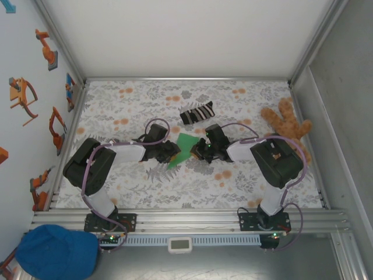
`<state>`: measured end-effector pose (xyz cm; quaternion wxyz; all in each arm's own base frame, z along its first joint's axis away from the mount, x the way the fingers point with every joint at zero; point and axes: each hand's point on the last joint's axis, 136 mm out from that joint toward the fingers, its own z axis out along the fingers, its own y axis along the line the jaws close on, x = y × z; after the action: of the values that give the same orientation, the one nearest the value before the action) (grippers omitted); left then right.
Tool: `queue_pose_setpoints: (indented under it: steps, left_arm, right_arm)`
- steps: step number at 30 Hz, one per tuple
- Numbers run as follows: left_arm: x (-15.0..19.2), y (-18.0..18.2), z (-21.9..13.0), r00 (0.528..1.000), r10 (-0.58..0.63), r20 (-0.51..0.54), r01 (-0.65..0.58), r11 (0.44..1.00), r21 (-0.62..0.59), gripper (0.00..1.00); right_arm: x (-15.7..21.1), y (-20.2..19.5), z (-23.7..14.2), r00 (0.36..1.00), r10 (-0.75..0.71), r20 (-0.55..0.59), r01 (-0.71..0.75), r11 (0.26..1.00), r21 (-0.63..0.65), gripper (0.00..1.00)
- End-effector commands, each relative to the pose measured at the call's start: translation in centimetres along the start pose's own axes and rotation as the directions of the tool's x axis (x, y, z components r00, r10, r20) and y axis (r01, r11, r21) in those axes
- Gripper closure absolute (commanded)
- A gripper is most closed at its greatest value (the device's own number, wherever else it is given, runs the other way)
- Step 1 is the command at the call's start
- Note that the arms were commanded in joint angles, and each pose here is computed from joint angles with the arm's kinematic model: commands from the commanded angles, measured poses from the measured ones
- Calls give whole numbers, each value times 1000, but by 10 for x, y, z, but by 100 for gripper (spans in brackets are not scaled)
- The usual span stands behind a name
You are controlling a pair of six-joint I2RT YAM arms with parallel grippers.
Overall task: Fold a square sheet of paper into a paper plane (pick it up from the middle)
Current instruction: Fold the wing for the fifth time at the center of the table.
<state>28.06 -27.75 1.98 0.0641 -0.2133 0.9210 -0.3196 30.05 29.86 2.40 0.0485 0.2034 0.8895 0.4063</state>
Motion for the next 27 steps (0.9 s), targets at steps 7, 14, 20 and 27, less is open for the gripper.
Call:
queue_pose_setpoints:
  steps: [7,14,20,27]
  left_arm:
    - [-7,-24,-28,978,203,49,-204,979,12,60]
    - [16,-57,-45,778,622,87,-623,782,-18,49]
    - [27,-62,-34,578,811,90,-811,583,-44,39]
    - [28,-59,-23,370,914,167,-922,383,-56,39]
  right_arm:
    - [-14,16,-19,996,10,94,-7,1000,-29,100]
    - [-25,23,-42,986,39,163,-35,999,-28,100]
    - [-33,19,-55,979,87,182,-87,996,-7,100]
    - [-38,17,-66,975,114,191,-118,993,12,100]
